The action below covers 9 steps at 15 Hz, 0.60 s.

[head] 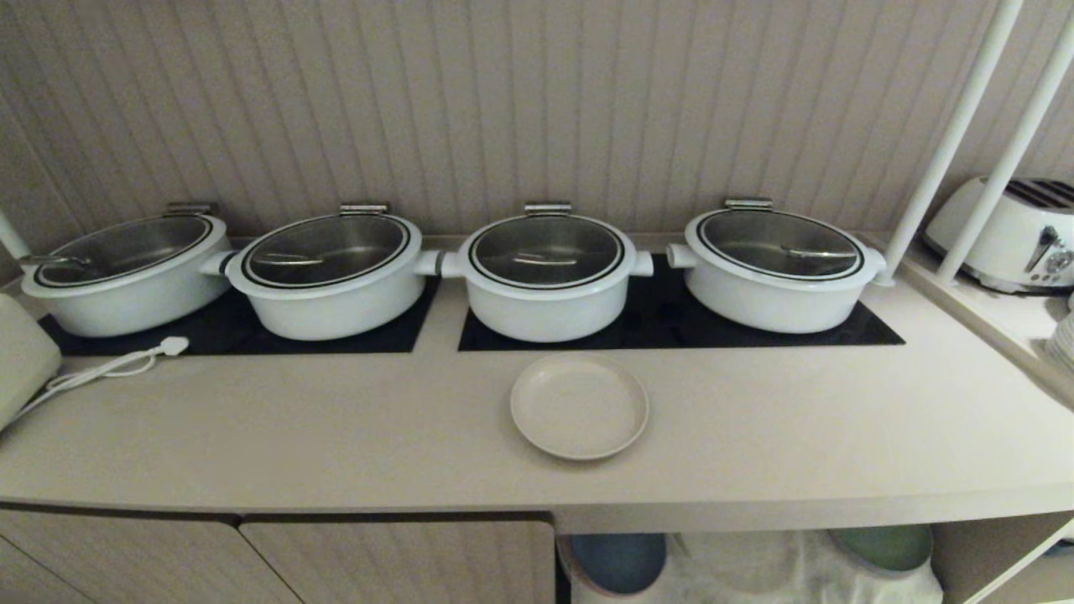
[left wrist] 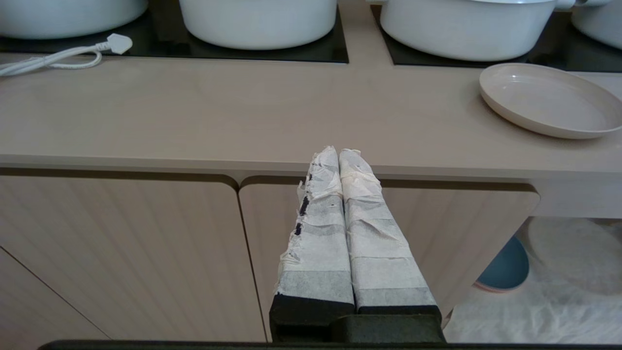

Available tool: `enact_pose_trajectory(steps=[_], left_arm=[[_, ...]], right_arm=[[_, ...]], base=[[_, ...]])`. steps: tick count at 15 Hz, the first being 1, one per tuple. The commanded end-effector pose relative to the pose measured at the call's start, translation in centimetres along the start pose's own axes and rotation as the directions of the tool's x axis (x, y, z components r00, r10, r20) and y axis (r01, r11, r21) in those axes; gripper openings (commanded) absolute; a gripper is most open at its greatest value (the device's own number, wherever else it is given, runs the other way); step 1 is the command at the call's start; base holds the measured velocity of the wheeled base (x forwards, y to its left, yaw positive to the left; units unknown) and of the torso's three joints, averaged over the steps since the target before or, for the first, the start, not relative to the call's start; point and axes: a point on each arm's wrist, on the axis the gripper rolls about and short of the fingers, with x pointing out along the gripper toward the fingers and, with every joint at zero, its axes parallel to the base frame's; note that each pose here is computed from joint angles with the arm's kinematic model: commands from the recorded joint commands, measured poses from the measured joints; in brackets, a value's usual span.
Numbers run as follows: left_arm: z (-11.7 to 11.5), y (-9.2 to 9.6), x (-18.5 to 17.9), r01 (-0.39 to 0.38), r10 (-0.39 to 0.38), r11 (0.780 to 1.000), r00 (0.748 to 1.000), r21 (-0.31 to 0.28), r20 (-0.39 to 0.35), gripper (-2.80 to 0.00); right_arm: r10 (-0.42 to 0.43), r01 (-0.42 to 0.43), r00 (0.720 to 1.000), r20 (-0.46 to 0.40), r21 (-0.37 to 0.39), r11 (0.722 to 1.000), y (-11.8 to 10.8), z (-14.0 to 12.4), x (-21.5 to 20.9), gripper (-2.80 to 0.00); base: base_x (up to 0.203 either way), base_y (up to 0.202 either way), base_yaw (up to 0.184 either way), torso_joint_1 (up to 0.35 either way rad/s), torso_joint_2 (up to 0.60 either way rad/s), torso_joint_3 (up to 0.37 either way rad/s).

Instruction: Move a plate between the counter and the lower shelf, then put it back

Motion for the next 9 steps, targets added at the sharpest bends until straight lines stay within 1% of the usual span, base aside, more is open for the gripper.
enact_pose_trajectory(steps=[1,9], left_arm=[[0.0,0.0,0.0,0.0,0.0,1.0,1.0,-0.001,0.001,-2.8],[0.0,0.0,0.0,0.0,0.0,1.0,1.0,-0.001,0.001,-2.8]], right_arm=[[0.0,0.0,1.0,0.0,-0.002,1.0,0.0,0.01,0.01,-2.8],[0.001,-0.001,1.0,0.0,0.009,1.0,0.0,0.01,0.01,-2.8]], base=[[0.0,0.0,0.0,0.0,0.0,0.0],[0.0,0.0,0.0,0.0,0.0,0.0]])
